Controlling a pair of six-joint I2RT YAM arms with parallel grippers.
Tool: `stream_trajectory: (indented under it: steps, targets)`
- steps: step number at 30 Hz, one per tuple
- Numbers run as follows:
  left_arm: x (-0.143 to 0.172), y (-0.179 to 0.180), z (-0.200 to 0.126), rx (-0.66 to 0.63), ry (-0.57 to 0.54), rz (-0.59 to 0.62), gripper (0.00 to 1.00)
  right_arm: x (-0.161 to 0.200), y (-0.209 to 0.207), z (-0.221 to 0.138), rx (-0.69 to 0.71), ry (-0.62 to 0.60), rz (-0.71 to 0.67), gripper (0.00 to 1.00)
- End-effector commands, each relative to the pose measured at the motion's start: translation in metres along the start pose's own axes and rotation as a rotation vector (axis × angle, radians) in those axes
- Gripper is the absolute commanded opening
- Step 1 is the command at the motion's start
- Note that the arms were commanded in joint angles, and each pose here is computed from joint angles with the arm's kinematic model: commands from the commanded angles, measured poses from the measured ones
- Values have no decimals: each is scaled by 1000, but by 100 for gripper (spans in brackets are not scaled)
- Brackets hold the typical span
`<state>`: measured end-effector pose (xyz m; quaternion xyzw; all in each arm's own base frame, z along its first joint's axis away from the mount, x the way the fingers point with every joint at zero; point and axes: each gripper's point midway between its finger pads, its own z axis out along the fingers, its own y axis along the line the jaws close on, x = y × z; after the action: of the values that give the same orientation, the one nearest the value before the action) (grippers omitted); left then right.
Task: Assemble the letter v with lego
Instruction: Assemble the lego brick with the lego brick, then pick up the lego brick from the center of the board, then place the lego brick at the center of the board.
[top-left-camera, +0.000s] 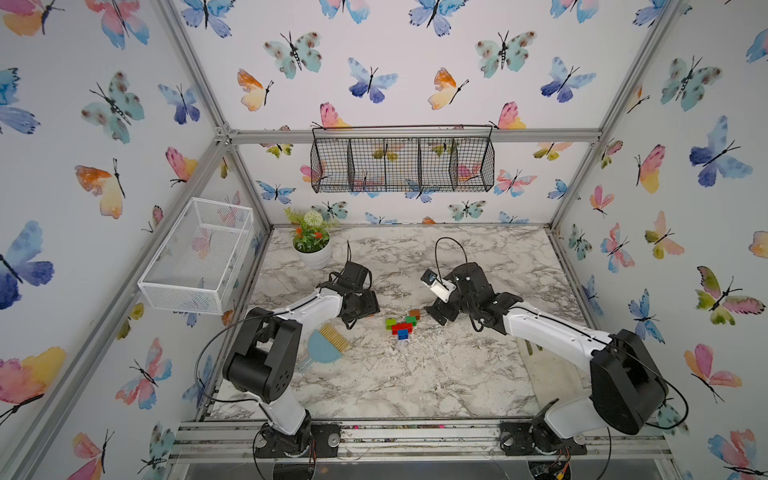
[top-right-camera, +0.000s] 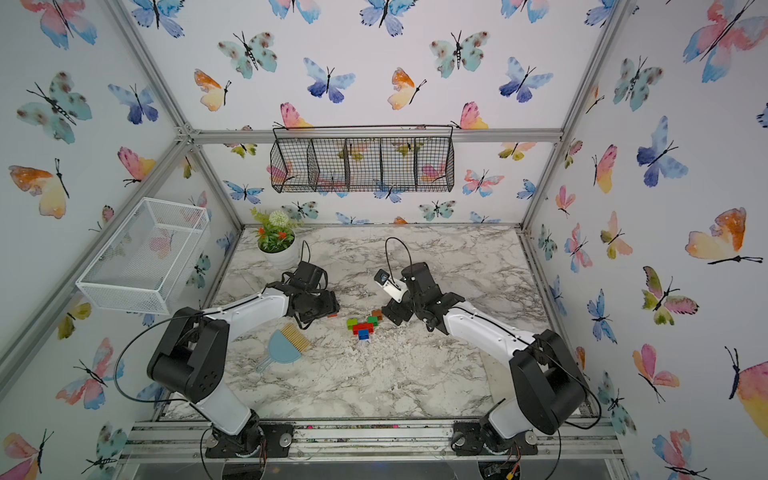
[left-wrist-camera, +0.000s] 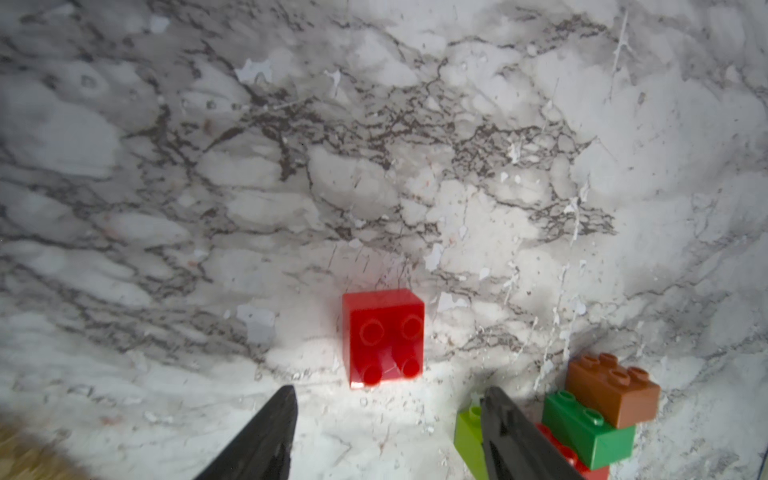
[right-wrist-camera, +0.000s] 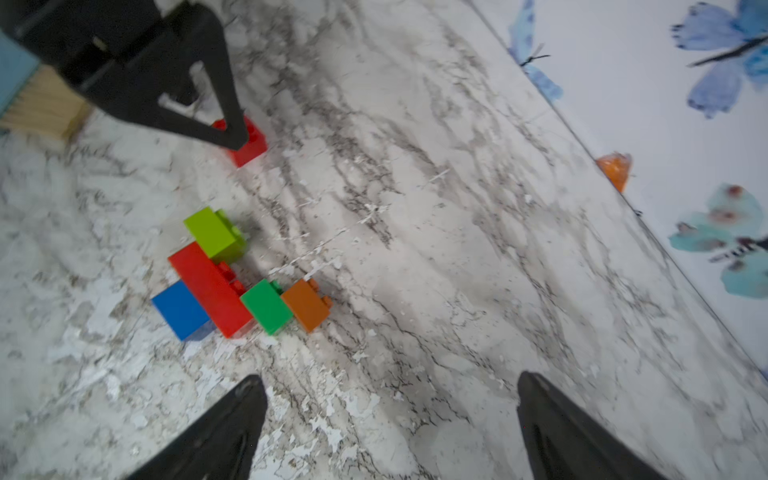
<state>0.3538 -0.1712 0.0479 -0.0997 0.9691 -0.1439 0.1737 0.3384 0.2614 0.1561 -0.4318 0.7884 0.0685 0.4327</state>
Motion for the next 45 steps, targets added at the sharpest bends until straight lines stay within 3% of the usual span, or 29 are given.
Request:
stream_trajectory:
  steps: [1, 9, 13, 16, 18, 24, 28, 31, 37, 45]
  targets:
    - [-2, 11, 11, -77, 33, 54, 67, -3, -37, -10, 177, -19, 293, 98]
    - [1, 13, 28, -105, 65, 61, 55, 10, -18, -8, 92, 2, 430, 98]
    - [7, 20, 35, -135, 83, 59, 37, 10, -9, -8, 37, -11, 458, 98]
    - [7, 16, 31, -112, 88, 56, 23, 2, 10, -13, -80, -49, 423, 98]
    - [5, 1, 19, -32, 84, 54, 22, -6, 24, -20, -163, -113, 373, 99]
    - [-5, -42, -48, 390, 48, 18, 18, -38, 58, -49, -375, -318, 185, 99]
    - [11, -79, -104, 708, 89, 109, 17, -58, 84, -65, -539, -446, 13, 97]
    - [24, -95, -136, 864, 106, 155, 17, -66, 93, -71, -590, -532, -87, 95]
    - [35, -107, -175, 1009, 95, 213, 18, -80, 99, -60, -640, -596, -141, 89]
    - [37, -108, -169, 1013, 120, 190, 19, -99, 113, -45, -660, -613, -175, 85]
